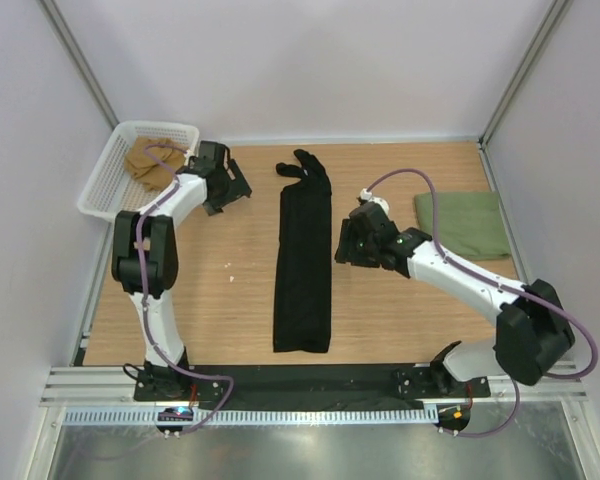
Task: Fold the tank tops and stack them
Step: Fold the tank top
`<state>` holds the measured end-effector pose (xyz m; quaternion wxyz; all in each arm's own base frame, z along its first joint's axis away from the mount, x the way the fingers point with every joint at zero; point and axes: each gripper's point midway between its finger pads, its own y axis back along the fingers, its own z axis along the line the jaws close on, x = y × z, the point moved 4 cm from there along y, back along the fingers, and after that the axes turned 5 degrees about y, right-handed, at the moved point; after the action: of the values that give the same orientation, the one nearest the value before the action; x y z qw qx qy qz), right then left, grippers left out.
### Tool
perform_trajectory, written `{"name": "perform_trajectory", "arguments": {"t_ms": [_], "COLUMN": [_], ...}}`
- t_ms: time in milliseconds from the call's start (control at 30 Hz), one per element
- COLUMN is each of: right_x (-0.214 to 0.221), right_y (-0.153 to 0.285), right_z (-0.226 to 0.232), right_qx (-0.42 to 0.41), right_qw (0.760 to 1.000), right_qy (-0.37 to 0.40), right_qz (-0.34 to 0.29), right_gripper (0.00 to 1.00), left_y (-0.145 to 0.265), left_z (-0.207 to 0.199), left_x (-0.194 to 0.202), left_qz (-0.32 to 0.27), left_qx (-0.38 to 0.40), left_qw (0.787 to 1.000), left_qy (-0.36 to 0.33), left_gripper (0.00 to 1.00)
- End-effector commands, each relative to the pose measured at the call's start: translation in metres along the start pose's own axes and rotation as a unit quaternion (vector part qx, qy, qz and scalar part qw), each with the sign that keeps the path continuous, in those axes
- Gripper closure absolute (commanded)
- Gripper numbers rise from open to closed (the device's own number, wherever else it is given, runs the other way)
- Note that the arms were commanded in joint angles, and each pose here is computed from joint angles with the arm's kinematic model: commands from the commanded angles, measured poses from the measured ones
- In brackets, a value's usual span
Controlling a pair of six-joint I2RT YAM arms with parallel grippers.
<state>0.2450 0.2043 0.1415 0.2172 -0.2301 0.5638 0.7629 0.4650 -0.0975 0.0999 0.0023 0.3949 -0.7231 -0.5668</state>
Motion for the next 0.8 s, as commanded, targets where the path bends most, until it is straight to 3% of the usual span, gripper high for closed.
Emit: {"name": "perform_trajectory", "arguments": {"t_ms": [0,100,167,200,333,500,767], "right_x": [-0.049,-0.075,-0.085,-0.1,-0.121,-0.137,-0.158], "right_y": [-0.012,-0.037,-0.062,-0.067,-0.109,-0.154,-0.194], "right_z": [0.008,0.0,-0.002,-0.003,-0.005,-0.007,-0.018], "right_qx": [-0.045,-0.068,-0.087,-0.101,-0.111,-0.138,-0.134], "right_qw": [0.999,0.997,0.995,0.993,0.992,0.988,0.987], "right_qy": [0.004,-0.02,-0.034,-0.044,-0.053,-0.074,-0.089], "right_qz": [-0.031,-0.03,-0.029,-0.037,-0.025,-0.018,-0.019], "right_gripper": [0.41,0.42,0.55,0.55,0.55,0.46,0.47], "left_y": [0.054,0.066,0.074,0.07,0.062,0.037,0.004], "left_z": [-0.037,-0.044,-0.056,-0.054,-0.069,-0.083,-0.105], "left_x": [-0.01,0.007,0.015,0.027,0.038,0.048,0.057], "left_qz": [-0.045,-0.029,-0.02,-0.003,0.01,0.048,0.069], "left_qx": [0.082,0.116,0.166,0.173,0.226,0.256,0.274], "left_qw": [0.995,0.992,0.985,0.985,0.974,0.965,0.959], "left_qy": [-0.034,-0.038,-0.036,-0.03,-0.029,-0.032,-0.03], "left_gripper": [0.13,0.14,0.16,0.16,0.22,0.28,0.28]}}
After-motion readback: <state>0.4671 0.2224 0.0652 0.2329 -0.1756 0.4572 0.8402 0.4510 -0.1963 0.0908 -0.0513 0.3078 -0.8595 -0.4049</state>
